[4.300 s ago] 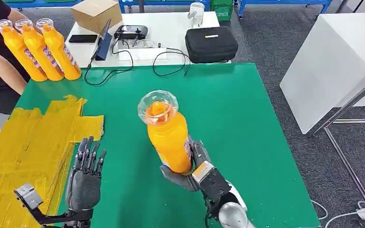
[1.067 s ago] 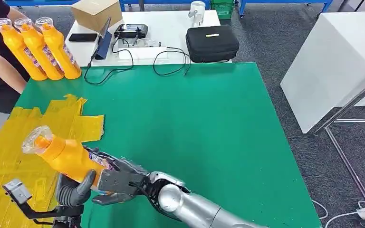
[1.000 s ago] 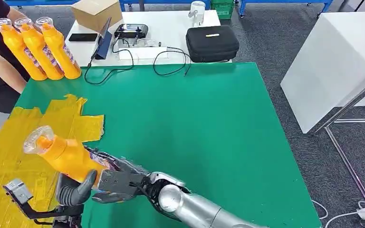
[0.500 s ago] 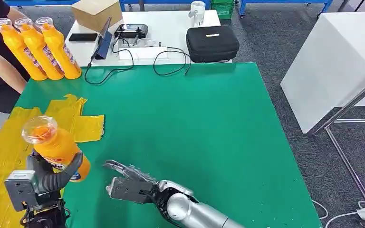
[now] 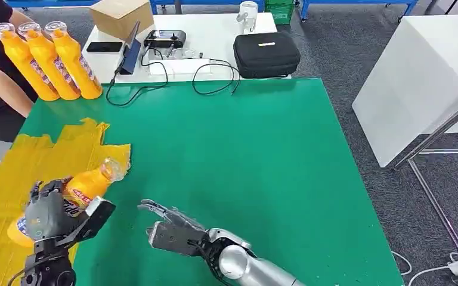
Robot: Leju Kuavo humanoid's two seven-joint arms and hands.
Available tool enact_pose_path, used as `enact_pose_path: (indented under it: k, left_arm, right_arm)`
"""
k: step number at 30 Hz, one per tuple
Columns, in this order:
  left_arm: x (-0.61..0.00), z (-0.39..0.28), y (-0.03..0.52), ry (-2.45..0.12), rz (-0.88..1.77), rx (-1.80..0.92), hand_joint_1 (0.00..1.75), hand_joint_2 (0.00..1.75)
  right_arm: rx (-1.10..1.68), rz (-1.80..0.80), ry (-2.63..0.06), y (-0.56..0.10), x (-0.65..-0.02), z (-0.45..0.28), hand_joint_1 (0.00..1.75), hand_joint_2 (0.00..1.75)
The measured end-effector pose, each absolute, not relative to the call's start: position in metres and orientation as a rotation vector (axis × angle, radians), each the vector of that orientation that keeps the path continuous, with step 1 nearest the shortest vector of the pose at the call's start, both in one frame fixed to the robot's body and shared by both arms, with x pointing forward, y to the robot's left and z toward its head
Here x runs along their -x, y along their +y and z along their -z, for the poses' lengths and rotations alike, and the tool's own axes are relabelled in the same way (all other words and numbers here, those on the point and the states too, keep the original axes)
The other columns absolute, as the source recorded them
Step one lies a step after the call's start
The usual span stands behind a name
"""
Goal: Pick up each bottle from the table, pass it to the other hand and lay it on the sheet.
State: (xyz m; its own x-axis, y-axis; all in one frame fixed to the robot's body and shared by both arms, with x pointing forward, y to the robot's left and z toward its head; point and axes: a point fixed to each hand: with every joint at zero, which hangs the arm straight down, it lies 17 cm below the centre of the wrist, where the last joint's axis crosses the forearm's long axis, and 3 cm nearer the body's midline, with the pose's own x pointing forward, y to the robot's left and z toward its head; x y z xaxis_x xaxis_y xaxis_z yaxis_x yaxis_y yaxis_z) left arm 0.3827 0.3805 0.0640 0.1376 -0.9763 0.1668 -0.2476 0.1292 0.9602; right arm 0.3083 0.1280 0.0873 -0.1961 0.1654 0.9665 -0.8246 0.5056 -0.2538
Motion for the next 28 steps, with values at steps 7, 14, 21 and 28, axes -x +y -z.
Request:
enact_pose_path:
  k: [7, 14, 21, 28]
  left_arm:
    - [-0.384, -0.023, 0.377, -1.229, 0.968, -1.274, 1.75, 1.75]
    - [-0.389, 0.007, 0.374, -1.148, 1.068, -1.208, 0.0, 0.0]
    - [-0.389, 0.011, 0.378, -1.103, 1.079, -1.256, 0.0, 0.0]
    - [-0.389, 0.006, 0.388, -1.018, 1.12, -1.378, 0.0, 0.0]
  right_arm:
    - [-0.604, -1.005, -1.509, 0.129, -0.307, -0.09, 0.0, 0.0]
    - [-0.604, -1.007, -1.505, 0.131, -0.306, -0.09, 0.0, 0.0]
    - [-0.605, -1.008, -1.504, 0.132, -0.306, -0.09, 0.0, 0.0]
    - [-0.601, -1.01, -1.504, 0.132, -0.306, -0.09, 0.0, 0.0]
